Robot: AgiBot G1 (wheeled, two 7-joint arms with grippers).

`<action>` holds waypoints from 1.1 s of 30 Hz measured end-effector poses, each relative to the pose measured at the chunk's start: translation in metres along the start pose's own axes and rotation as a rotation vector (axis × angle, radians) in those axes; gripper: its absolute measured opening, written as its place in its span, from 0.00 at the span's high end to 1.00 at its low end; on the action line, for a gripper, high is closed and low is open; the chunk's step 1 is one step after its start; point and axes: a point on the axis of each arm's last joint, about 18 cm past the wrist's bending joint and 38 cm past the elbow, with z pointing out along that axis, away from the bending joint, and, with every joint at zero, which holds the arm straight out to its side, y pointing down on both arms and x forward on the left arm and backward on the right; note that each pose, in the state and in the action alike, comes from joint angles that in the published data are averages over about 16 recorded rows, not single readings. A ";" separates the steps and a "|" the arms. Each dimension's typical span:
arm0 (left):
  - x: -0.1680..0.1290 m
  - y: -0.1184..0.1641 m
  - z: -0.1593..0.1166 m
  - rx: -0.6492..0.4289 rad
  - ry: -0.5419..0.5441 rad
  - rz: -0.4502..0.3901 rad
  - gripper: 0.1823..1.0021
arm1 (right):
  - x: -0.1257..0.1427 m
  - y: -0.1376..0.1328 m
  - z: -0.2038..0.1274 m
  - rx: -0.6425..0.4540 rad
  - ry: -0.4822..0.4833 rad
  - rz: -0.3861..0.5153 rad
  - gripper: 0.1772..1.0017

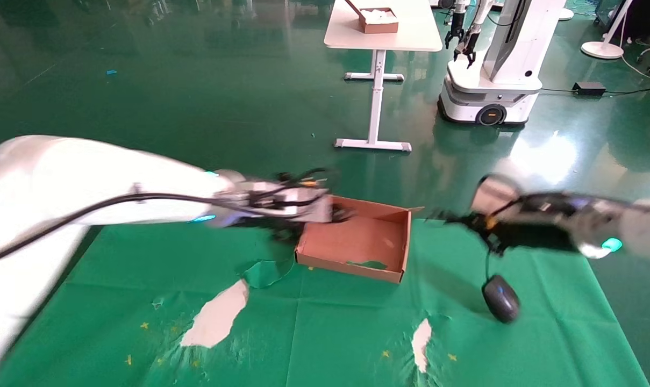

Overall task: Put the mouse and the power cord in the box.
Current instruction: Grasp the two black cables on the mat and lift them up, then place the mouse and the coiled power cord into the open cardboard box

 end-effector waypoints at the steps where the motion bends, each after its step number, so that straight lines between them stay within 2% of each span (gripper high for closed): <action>1: -0.002 -0.008 0.005 0.016 -0.014 0.021 0.92 | 0.006 0.001 -0.005 -0.001 0.014 0.004 0.95; 6: 0.002 -0.035 0.029 0.055 -0.061 0.137 0.92 | 0.031 0.005 -0.028 -0.006 0.072 0.020 0.95; 14: 0.028 -0.042 0.055 0.051 -0.069 0.243 0.92 | 0.051 0.006 -0.056 -0.008 0.124 0.035 0.95; 25: 0.037 -0.040 0.064 0.032 -0.060 0.260 0.90 | 0.053 -0.008 -0.068 0.025 0.138 0.028 0.95; 33: 0.036 -0.041 0.065 0.031 -0.061 0.259 0.80 | 0.055 -0.025 -0.070 0.072 0.139 0.013 0.95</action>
